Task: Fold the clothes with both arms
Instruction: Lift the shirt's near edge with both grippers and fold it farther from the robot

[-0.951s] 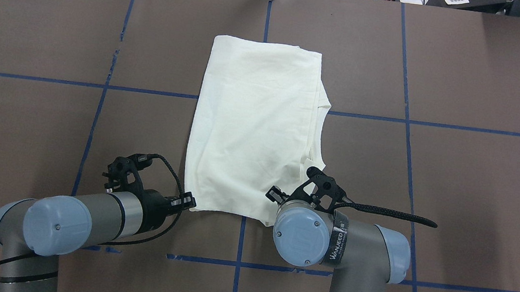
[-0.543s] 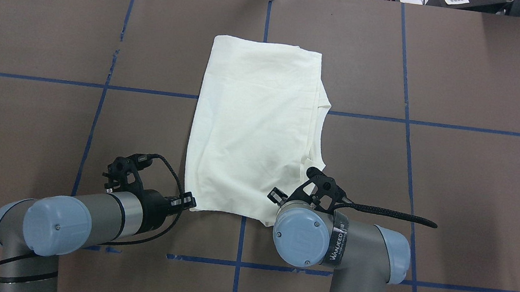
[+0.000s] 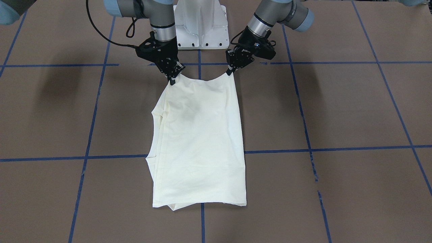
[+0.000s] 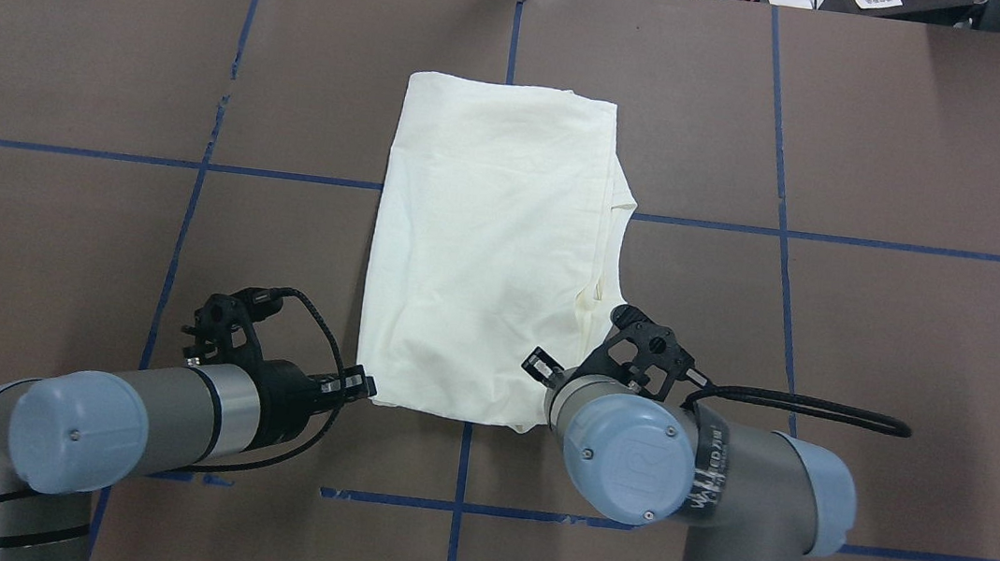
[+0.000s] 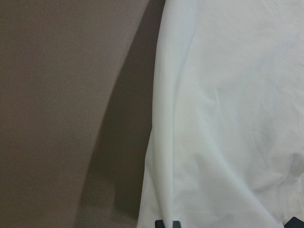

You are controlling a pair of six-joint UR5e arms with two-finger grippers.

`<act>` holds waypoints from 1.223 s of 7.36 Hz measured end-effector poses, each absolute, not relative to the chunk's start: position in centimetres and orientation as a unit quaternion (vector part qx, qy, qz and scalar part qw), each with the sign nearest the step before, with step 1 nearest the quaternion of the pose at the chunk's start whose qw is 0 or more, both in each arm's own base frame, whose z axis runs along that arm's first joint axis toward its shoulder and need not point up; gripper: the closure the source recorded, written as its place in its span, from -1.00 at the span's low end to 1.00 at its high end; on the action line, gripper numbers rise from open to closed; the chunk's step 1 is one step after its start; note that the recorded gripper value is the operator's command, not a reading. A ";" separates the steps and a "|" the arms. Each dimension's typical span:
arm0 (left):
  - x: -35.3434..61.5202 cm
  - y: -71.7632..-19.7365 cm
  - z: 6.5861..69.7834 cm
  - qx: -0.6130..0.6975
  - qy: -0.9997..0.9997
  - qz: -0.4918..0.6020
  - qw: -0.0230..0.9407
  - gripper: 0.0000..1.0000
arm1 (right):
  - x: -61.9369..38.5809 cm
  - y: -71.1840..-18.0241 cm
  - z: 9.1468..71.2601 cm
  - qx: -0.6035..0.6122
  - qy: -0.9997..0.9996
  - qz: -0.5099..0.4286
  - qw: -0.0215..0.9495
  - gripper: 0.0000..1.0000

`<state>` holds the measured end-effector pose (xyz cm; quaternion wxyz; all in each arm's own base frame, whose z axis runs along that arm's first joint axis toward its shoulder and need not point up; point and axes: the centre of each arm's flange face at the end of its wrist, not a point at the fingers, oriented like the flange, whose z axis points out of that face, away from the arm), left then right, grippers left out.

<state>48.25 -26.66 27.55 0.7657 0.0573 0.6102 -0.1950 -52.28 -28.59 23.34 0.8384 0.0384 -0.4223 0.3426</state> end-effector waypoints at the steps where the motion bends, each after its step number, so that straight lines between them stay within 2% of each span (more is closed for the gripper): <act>1: 45.2 -25.7 25.2 0.050 0.609 -0.191 0.768 1.00 | -49.2 -27.7 21.7 0.034 -0.445 0.340 0.828 1.00; 5: 36.9 -21.3 17.6 0.006 0.591 -0.186 0.785 1.00 | -41.6 -21.8 16.6 0.009 -0.458 0.307 0.835 1.00; 7: 39.9 -21.7 16.5 0.005 0.570 -0.179 0.802 1.00 | -43.1 -22.6 17.9 0.020 -0.431 0.309 0.847 1.00; 9: 43.0 -23.9 16.3 0.029 0.547 -0.176 0.818 1.00 | -45.3 -25.9 19.5 0.042 -0.412 0.321 0.852 1.00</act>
